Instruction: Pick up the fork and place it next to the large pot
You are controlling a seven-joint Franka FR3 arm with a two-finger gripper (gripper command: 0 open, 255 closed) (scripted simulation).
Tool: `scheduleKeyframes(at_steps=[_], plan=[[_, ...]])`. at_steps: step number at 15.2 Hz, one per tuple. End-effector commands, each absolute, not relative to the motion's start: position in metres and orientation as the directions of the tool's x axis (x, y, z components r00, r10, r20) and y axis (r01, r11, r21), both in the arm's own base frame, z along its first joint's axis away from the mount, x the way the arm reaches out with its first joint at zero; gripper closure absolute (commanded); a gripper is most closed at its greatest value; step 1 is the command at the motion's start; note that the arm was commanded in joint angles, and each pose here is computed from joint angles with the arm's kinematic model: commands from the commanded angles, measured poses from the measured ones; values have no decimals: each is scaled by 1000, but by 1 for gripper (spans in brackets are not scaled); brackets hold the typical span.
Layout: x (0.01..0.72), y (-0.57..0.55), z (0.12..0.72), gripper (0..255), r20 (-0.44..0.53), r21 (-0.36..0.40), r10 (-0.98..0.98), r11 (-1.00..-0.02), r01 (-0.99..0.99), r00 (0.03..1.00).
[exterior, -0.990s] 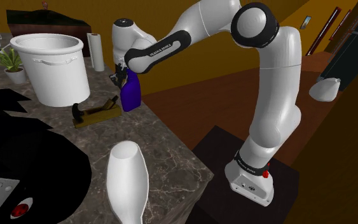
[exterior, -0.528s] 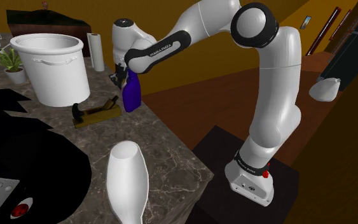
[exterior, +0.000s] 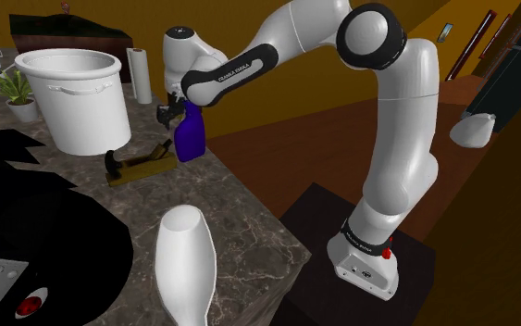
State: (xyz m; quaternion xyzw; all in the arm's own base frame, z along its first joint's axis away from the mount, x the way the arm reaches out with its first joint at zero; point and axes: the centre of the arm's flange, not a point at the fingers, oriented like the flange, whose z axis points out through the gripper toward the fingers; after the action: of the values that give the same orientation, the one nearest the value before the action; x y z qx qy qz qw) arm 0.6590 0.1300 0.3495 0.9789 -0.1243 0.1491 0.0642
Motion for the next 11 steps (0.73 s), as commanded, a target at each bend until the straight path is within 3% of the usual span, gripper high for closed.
scheduleKeyframes(at_steps=[1,3,11], plan=[[651,133,361,0,291,96,-223,-961,-260,930],[645,137,384,0,291,96,-223,-961,-260,930],[645,137,384,0,291,96,-223,-961,-260,930]])
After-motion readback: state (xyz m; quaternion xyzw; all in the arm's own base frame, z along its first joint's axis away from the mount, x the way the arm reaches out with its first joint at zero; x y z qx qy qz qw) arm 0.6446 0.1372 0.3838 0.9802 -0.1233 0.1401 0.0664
